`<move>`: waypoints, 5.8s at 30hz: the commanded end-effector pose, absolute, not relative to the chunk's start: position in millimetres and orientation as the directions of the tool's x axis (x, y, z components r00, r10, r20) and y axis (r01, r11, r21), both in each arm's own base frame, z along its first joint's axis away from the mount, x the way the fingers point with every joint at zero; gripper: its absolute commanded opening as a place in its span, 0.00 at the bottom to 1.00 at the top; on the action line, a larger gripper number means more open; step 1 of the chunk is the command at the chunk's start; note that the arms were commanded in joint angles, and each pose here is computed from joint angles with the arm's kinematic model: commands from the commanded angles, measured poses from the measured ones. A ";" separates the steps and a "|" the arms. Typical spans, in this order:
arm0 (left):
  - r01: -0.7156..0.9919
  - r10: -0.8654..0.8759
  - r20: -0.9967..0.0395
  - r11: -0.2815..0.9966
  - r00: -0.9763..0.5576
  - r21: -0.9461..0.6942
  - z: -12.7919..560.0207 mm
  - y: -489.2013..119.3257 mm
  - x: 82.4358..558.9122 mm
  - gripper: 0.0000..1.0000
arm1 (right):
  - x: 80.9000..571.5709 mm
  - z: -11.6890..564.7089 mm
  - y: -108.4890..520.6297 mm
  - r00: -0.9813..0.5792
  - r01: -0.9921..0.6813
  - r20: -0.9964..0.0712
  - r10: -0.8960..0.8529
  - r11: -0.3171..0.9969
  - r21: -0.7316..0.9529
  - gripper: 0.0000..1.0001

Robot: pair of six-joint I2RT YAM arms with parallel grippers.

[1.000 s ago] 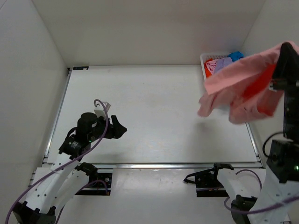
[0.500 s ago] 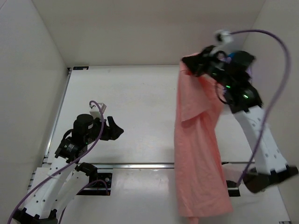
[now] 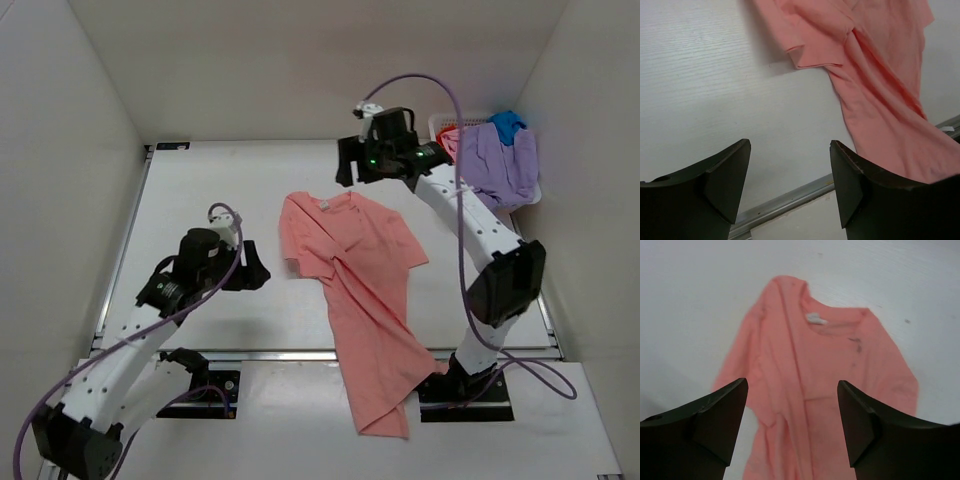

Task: Fold and stack the t-shirts
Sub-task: Move the tshirt to the center of the board, then flatten out the tshirt

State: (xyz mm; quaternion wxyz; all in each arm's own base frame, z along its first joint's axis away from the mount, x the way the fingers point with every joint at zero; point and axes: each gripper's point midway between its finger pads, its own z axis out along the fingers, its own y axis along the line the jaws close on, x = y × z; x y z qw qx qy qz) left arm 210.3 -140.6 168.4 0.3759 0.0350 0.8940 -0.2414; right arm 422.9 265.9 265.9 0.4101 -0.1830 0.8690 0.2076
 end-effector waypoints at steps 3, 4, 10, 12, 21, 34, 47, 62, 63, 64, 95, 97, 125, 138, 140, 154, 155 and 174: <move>0.276 -0.069 -0.701 0.888 -0.709 -0.367 167.0 -169.1 245.6 0.76 | 409.7 284.6 178.2 -0.564 -0.317 -0.825 -0.028 0.930 0.186 0.69; 0.266 -0.063 -0.688 0.894 -0.723 -0.361 161.2 -173.6 253.0 0.76 | 402.8 257.9 169.8 -0.616 -0.290 -0.787 -0.019 0.935 0.204 0.68; 0.214 -0.050 -0.667 0.927 -0.744 -0.308 131.3 -192.2 295.3 0.75 | 357.2 185.4 126.5 -0.728 -0.178 -0.685 0.026 0.958 0.226 0.67; 0.174 -0.027 -0.639 0.953 -0.769 -0.249 108.5 -189.8 306.4 0.76 | 348.2 170.1 113.3 -0.755 -0.146 -0.655 0.029 0.967 0.210 0.67; 0.056 0.022 -0.542 0.997 -0.840 -0.047 44.2 -182.6 337.5 0.86 | 350.6 103.2 72.6 -0.846 -0.027 -0.533 0.011 0.998 0.065 0.71; 0.029 0.006 -0.444 0.999 -0.896 -0.043 2.8 -175.3 333.3 0.66 | 369.1 42.9 51.3 -0.906 0.085 -0.410 0.103 0.994 0.062 0.70; 0.065 0.012 -0.457 0.993 -0.889 -0.101 33.0 -168.0 317.4 0.00 | 359.6 45.5 70.1 -0.930 0.011 -0.364 0.060 0.991 0.135 0.00; -0.153 -0.161 -0.628 0.986 -0.761 -0.068 125.7 -55.0 288.9 0.00 | 574.0 314.0 127.5 -0.498 -0.176 -0.865 0.053 0.971 0.161 0.00; -0.158 -0.170 -0.640 0.984 -0.750 -0.077 130.7 -51.4 287.7 0.00 | 584.0 318.2 135.9 -0.466 -0.203 -0.880 0.089 0.958 0.204 0.00; -0.160 -0.174 -0.638 0.984 -0.750 -0.081 130.1 -48.3 287.0 0.00 | 589.4 321.7 135.4 -0.436 -0.208 -0.893 0.109 0.954 0.218 0.00; -0.173 -0.189 -0.610 0.981 -0.770 -0.086 101.6 -43.6 264.3 0.00 | 486.7 91.1 92.4 -0.794 0.148 -0.567 0.218 0.975 0.167 0.55; -0.175 -0.189 -0.604 0.981 -0.774 -0.083 98.0 -42.9 263.1 0.00 | 485.4 81.6 93.3 -0.806 0.177 -0.543 0.235 0.971 0.157 0.55; -0.202 -0.339 -0.848 0.939 -0.408 -0.278 289.0 -33.3 319.5 0.00 | 430.9 287.1 110.8 -0.508 0.005 -0.828 0.237 0.962 0.272 0.00; 0.054 -0.450 -0.886 0.893 0.108 -0.447 532.1 -32.6 241.3 0.00 | 275.9 484.4 69.2 -0.100 -0.236 -0.936 0.339 0.905 0.353 0.00; 0.067 -0.457 -0.883 0.890 0.111 -0.452 541.9 -34.1 238.3 0.00 | 283.0 486.5 61.7 -0.117 -0.244 -0.934 0.337 0.902 0.356 0.00; -0.048 -0.256 -0.946 0.967 -0.197 -0.252 445.0 -45.4 387.6 0.00 | 437.2 381.6 118.7 -0.429 -0.277 -0.880 0.202 0.898 0.341 0.00; -0.054 -0.249 -0.950 0.969 -0.187 -0.243 451.6 -41.4 400.2 0.00 | 442.9 398.5 118.0 -0.403 -0.288 -0.894 0.195 0.901 0.326 0.00; -0.021 -0.306 -0.951 0.952 -0.048 -0.306 471.1 -33.8 295.4 0.00 | 405.7 382.5 100.7 -0.400 -0.294 -0.890 0.217 0.890 0.349 0.00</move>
